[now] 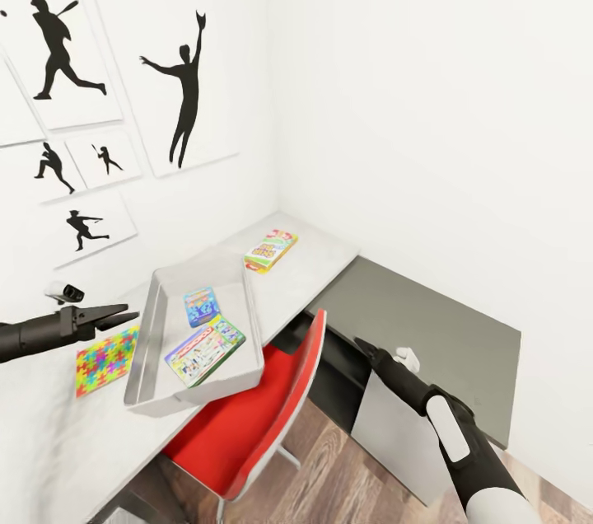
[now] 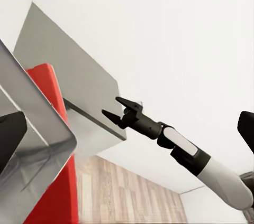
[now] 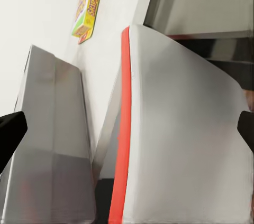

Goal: Put all the toys in the child's room - the three board games (two on the bed and one on the table), the two jigsaw puzzles on the table, and the tennis ball on the table - inside the toy box on the table in the child's room.

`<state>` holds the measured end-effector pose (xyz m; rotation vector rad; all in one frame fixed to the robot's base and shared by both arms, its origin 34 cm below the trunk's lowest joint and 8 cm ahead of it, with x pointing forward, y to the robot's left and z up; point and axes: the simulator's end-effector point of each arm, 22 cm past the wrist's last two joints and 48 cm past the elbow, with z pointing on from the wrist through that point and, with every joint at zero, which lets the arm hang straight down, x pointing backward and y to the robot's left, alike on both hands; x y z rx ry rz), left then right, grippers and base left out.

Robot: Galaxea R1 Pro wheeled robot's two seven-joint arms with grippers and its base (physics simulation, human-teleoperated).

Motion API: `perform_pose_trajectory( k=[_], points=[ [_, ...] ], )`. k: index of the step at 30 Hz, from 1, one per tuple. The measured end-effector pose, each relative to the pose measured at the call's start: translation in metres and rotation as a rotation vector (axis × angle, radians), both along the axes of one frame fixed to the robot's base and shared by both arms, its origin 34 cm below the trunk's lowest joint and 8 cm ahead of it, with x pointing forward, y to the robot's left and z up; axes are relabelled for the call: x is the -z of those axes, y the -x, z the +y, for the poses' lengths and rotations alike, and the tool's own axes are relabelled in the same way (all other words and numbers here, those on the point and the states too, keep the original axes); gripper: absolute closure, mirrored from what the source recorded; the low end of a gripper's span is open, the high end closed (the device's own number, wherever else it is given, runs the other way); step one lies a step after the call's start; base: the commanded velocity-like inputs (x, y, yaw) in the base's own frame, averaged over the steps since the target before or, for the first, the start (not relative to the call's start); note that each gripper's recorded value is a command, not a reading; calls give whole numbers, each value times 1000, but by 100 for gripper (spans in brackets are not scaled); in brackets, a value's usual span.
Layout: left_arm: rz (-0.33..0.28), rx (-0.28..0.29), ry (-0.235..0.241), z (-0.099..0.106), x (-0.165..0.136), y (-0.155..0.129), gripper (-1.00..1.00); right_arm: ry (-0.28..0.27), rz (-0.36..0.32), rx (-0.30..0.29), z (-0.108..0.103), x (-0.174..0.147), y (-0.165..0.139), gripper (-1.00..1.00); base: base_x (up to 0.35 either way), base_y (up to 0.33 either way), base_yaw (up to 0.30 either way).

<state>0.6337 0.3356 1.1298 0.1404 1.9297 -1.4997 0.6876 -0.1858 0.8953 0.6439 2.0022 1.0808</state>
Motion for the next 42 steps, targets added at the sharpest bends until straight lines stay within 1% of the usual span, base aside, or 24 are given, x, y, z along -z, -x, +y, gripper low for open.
perform_pose_trajectory(
  k=[5, 10, 20, 30, 42],
  points=[
    [-20, 15, -13, -5, -5, 2, -100, 0, 0, 0, 0, 0, 0, -100, -211, -221, 0],
    [-23, 19, -17, -6, -5, 4, -100, 1, -1, 0, -1, 0, 0, -100, -158, -261, 0],
    [-25, 21, -17, -7, -6, 5, -100, 1, -6, 0, 0, -3, 0, -100, 17, -251, 1],
    [-37, 21, -17, -7, -13, 7, -100, 1, -21, 0, 0, -12, -2, -100, 119, -49, 100],
    [-39, 21, -15, -8, -14, 9, -100, 2, -28, 2, -1, -15, -3, -100, 16, -5, 45]
  ],
)
